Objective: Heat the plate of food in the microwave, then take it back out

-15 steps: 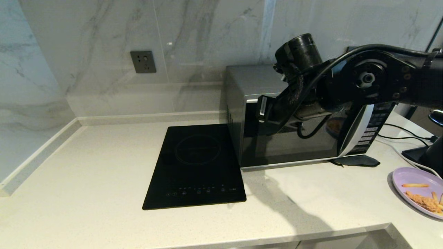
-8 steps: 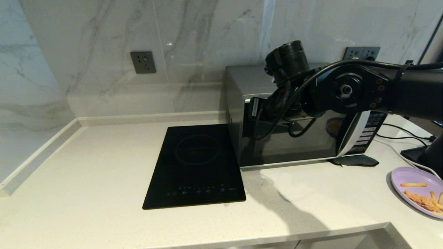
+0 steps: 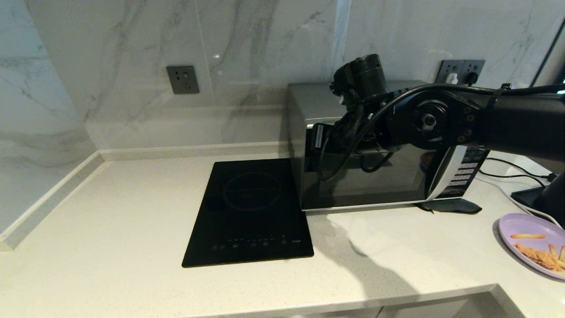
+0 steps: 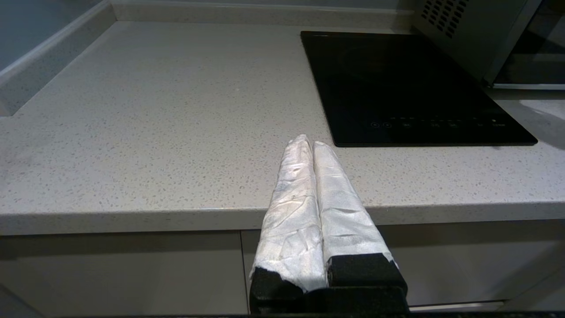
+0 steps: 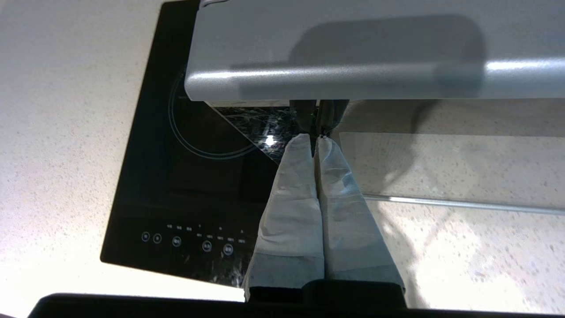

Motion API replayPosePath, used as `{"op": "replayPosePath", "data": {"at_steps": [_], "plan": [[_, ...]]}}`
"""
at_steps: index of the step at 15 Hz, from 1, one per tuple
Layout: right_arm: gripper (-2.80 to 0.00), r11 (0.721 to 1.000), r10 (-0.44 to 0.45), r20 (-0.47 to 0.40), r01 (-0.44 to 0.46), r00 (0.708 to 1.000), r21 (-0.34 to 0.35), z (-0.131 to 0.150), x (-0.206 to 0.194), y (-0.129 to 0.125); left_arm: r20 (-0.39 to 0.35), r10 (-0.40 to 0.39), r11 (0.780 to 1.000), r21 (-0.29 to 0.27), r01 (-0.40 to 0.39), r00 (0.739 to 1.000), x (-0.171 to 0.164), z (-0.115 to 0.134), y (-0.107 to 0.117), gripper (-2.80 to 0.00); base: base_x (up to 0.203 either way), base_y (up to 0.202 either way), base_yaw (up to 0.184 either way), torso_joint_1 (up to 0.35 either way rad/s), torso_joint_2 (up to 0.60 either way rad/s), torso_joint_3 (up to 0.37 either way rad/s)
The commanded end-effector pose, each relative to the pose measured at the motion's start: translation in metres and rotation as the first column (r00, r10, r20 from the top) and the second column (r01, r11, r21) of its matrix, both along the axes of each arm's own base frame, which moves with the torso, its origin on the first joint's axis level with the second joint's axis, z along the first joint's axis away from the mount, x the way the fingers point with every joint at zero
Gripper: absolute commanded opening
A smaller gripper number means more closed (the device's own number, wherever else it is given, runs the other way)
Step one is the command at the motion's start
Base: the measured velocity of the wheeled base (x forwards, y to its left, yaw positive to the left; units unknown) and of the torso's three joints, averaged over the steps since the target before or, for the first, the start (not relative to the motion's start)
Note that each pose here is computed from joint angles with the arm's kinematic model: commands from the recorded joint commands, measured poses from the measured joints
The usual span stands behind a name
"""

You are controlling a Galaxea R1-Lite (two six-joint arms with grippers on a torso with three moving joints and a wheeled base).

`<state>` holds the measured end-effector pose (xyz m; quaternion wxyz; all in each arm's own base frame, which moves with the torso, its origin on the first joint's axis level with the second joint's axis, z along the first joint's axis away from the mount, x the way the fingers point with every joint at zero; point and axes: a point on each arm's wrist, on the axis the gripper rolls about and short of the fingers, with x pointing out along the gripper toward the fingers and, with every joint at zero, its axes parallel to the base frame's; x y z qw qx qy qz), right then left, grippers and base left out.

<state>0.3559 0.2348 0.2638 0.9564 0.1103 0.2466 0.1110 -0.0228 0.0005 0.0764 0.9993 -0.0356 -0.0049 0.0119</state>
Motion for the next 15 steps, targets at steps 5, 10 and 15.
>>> {"op": "replayPosePath", "data": {"at_steps": [5, 10, 15], "plan": [[-2.8, 1.0, -0.009, 0.022, 0.009, 1.0, 0.011, 0.016, -0.01, -0.007, -0.001, 0.0, 1.0, -0.001, 0.0, 1.0, 0.0, 0.0, 0.0, -2.8, 0.0, 0.0, 0.0, 0.0, 0.0, 0.0], [-2.8, 0.999, -0.028, -0.011, 0.028, 1.0, -0.016, 0.07, -0.081, -0.062, -0.001, 0.0, 1.0, -0.001, 0.0, 1.0, 0.0, 0.0, 0.0, -2.8, 0.0, 0.0, 0.0, 0.0, 0.0, 0.0], [-2.8, 0.988, -0.14, 0.062, 0.143, 0.988, -0.055, 0.103, -0.179, -0.16, -0.001, 0.0, 1.0, -0.001, 0.0, 1.0, 0.0, 0.0, 0.0, -2.8, 0.0, 0.0, 0.0, 0.0, 0.0, 0.0]]}}
